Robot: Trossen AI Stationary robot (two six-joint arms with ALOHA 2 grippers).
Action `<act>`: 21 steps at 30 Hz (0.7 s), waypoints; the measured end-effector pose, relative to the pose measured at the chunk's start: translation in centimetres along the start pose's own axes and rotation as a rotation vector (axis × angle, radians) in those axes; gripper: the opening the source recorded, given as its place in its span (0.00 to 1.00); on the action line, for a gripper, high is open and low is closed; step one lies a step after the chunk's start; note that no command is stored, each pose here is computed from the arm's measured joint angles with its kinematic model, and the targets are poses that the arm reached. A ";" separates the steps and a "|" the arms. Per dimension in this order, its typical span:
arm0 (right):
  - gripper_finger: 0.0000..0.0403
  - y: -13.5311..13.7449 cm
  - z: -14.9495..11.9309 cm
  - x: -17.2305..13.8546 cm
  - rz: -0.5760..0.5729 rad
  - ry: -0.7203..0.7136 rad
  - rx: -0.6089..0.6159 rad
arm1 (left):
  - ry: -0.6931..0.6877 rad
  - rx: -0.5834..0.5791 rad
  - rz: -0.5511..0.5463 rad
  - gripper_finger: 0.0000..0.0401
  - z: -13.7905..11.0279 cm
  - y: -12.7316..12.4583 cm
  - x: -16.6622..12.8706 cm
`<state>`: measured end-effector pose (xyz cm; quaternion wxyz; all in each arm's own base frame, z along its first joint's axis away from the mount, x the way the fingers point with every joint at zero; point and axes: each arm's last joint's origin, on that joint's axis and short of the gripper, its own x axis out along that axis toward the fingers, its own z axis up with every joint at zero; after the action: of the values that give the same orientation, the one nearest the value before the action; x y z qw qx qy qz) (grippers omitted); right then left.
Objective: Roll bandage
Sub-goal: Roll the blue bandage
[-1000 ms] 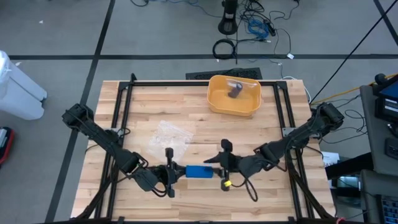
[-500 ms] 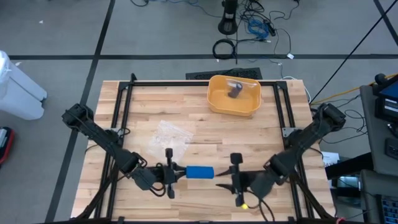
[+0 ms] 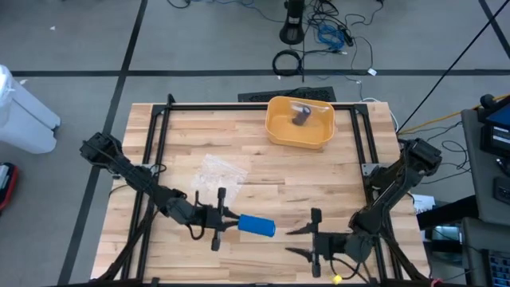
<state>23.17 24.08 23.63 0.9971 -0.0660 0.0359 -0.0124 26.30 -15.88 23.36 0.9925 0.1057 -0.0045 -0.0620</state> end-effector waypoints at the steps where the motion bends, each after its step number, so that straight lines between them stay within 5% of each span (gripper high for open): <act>1: 0.43 0.2 -0.1 0.2 0.017 -0.019 -0.006 | -0.004 -0.012 0.005 0.03 0.0 0.2 0.0; 21: 0.43 -1.9 0.0 3.3 -0.085 -0.103 -0.033 | 0.054 0.001 0.040 0.03 -0.7 0.5 0.2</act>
<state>26.41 22.06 23.61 0.9949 -0.0846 -0.0183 -0.0507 26.58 -15.24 22.80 0.9932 0.1078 0.0204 -0.0390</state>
